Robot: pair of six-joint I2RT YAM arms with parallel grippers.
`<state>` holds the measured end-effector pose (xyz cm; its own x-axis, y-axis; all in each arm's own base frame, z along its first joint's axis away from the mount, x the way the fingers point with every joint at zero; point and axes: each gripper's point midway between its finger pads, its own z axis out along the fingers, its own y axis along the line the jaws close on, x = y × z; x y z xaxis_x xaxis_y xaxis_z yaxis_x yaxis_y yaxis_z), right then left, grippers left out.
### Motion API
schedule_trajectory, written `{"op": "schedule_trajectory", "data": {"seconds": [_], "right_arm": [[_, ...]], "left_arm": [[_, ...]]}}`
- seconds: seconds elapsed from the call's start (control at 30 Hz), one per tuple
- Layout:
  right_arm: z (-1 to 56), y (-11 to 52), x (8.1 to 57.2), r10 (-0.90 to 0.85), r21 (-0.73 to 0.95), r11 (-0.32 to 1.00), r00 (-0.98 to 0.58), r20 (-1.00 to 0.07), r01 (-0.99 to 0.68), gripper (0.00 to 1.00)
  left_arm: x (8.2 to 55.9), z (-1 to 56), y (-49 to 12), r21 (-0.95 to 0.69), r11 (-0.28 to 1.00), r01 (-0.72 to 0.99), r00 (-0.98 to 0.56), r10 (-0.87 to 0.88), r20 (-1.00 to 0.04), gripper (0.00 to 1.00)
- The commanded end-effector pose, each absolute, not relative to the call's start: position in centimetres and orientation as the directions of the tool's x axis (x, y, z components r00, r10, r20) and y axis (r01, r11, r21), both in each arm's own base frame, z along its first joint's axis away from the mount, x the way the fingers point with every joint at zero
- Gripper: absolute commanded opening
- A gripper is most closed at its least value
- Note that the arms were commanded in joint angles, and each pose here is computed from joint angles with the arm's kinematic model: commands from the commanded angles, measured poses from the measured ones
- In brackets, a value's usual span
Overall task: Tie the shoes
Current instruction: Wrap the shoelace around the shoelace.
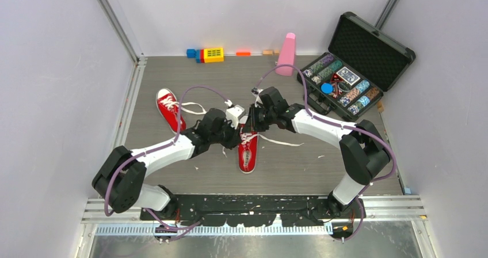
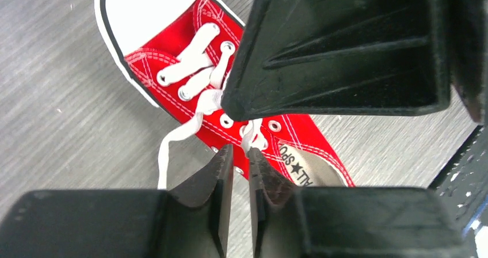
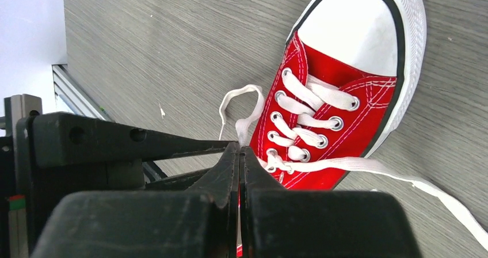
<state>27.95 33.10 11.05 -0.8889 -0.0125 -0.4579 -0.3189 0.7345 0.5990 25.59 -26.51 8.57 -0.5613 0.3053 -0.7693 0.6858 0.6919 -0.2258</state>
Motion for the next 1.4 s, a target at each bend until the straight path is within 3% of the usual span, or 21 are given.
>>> {"op": "schedule_trajectory", "data": {"seconds": [0.0, 0.1, 0.13, 0.17, 0.4, 0.83, 1.0, 1.27, 1.37], "right_arm": [[14.8, 34.1, 28.7, 0.002, 0.614, 0.694, -0.851, -0.525, -0.377, 0.00], [15.0, 34.2, 28.7, -0.004, 0.616, 0.689, -0.852, -0.524, -0.382, 0.00], [15.0, 34.3, 28.6, -0.008, 0.618, 0.686, -0.853, -0.521, -0.384, 0.00], [15.0, 34.4, 28.5, -0.013, 0.621, 0.682, -0.855, -0.518, -0.387, 0.00], [15.3, 34.4, 28.3, -0.032, 0.619, 0.675, -0.854, -0.519, -0.401, 0.00], [14.9, 34.5, 27.4, -0.079, 0.626, 0.655, -0.861, -0.502, -0.424, 0.00], [15.0, 34.5, 27.3, -0.083, 0.626, 0.651, -0.860, -0.503, -0.429, 0.00], [15.2, 34.5, 27.5, -0.073, 0.624, 0.655, -0.857, -0.510, -0.426, 0.00], [15.2, 34.5, 27.6, -0.071, 0.621, 0.657, -0.856, -0.513, -0.427, 0.00]], "left_arm": [[26.0, 10.4, -26.0, -0.202, 0.710, 0.674, -0.541, 0.290, -0.789, 0.29], [26.0, 11.3, -25.2, -0.171, 0.721, 0.672, -0.506, 0.279, -0.816, 0.60], [26.0, 11.4, -24.8, -0.157, 0.726, 0.669, -0.493, 0.275, -0.825, 0.76], [26.1, 11.7, -24.6, -0.146, 0.729, 0.669, -0.477, 0.270, -0.836, 0.83], [27.1, 12.6, -25.7, -0.170, 0.635, 0.754, -0.436, 0.290, -0.852, 0.93], [29.2, 12.5, -28.8, -0.170, 0.415, 0.894, -0.314, 0.308, -0.898, 0.91], [28.9, 12.4, -29.7, -0.208, 0.360, 0.909, -0.328, 0.312, -0.892, 0.75], [28.3, 12.0, -29.5, -0.241, 0.377, 0.894, -0.362, 0.293, -0.885, 0.51], [28.0, 12.2, -29.3, -0.253, 0.389, 0.886, -0.375, 0.279, -0.884, 0.47]]}}
